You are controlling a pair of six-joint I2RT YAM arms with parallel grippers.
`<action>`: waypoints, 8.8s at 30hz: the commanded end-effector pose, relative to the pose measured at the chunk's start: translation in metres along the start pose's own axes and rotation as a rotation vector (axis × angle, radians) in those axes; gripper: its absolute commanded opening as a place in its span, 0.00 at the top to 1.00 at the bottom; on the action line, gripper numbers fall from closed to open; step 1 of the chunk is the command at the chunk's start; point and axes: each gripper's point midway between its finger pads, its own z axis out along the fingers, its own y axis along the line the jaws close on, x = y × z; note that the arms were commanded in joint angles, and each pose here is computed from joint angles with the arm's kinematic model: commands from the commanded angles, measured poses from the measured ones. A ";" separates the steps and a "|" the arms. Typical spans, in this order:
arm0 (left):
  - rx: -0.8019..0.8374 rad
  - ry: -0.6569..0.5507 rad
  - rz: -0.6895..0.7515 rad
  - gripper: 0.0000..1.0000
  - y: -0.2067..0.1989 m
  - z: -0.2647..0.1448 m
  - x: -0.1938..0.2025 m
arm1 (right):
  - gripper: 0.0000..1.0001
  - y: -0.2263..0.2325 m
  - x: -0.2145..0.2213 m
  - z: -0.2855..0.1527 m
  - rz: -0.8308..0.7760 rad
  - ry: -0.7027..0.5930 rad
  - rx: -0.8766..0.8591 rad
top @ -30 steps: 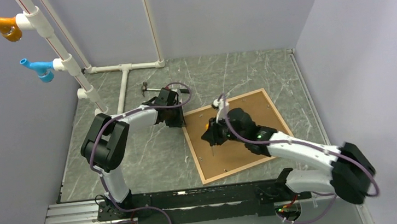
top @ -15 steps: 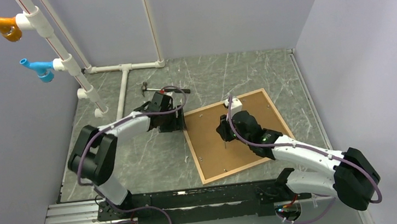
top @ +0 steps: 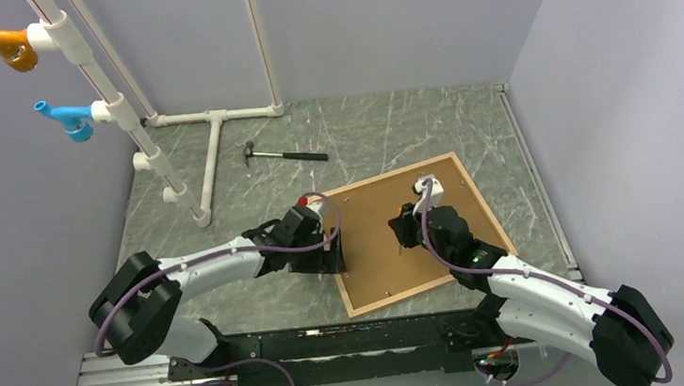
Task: Take the photo out of the frame
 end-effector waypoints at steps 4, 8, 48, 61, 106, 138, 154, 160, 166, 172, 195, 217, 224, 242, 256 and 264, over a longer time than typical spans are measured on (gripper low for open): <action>-0.012 -0.058 -0.016 0.12 -0.027 -0.004 0.013 | 1.00 0.007 -0.018 0.003 0.035 -0.070 -0.051; -0.027 -0.022 -0.006 0.17 -0.026 0.006 0.027 | 1.00 0.011 -0.013 0.005 0.033 -0.045 -0.070; -0.284 0.070 0.123 1.00 0.050 0.056 -0.060 | 1.00 0.009 -0.018 -0.005 0.136 0.095 0.020; -0.278 -0.063 0.043 0.52 0.037 -0.010 -0.091 | 1.00 0.038 -0.012 0.030 0.115 0.150 -0.137; -0.190 -0.157 -1.248 0.44 0.005 0.021 0.004 | 1.00 0.044 -0.021 -0.004 0.073 -0.082 -0.285; -0.382 -0.221 -0.950 1.00 0.074 0.033 -0.014 | 1.00 0.043 -0.008 0.009 0.046 -0.027 -0.275; -0.376 -0.221 -0.533 1.00 0.116 0.016 -0.080 | 1.00 0.073 -0.029 0.056 0.047 0.058 -0.336; -0.249 -0.210 -0.409 1.00 0.114 0.022 -0.101 | 1.00 0.102 -0.040 0.101 0.046 0.080 -0.381; -0.134 -0.185 -0.402 1.00 0.111 0.030 -0.109 | 1.00 0.121 -0.051 0.139 0.046 0.081 -0.402; -0.039 -0.175 -0.452 1.00 0.106 0.035 -0.111 | 1.00 0.132 -0.048 0.166 0.054 0.107 -0.424; 0.008 -0.165 -0.507 1.00 0.109 0.039 -0.097 | 1.00 0.145 -0.030 0.216 0.079 0.145 -0.456; 0.009 -0.168 -0.521 1.00 0.112 0.041 -0.097 | 1.00 0.147 -0.011 0.217 0.085 0.199 -0.485; 0.007 -0.170 -0.523 1.00 0.114 0.040 -0.097 | 1.00 0.136 0.003 0.206 0.056 0.230 -0.459; 0.006 -0.171 -0.526 1.00 0.116 0.039 -0.098 | 1.00 0.111 0.016 0.191 -0.061 0.292 -0.363; 0.085 -0.204 -0.528 1.00 0.104 0.039 -0.111 | 1.00 0.101 -0.037 0.151 -0.052 0.204 -0.276; 0.175 -0.280 -0.445 0.62 0.085 0.024 -0.137 | 1.00 0.084 -0.047 0.109 0.033 0.199 -0.269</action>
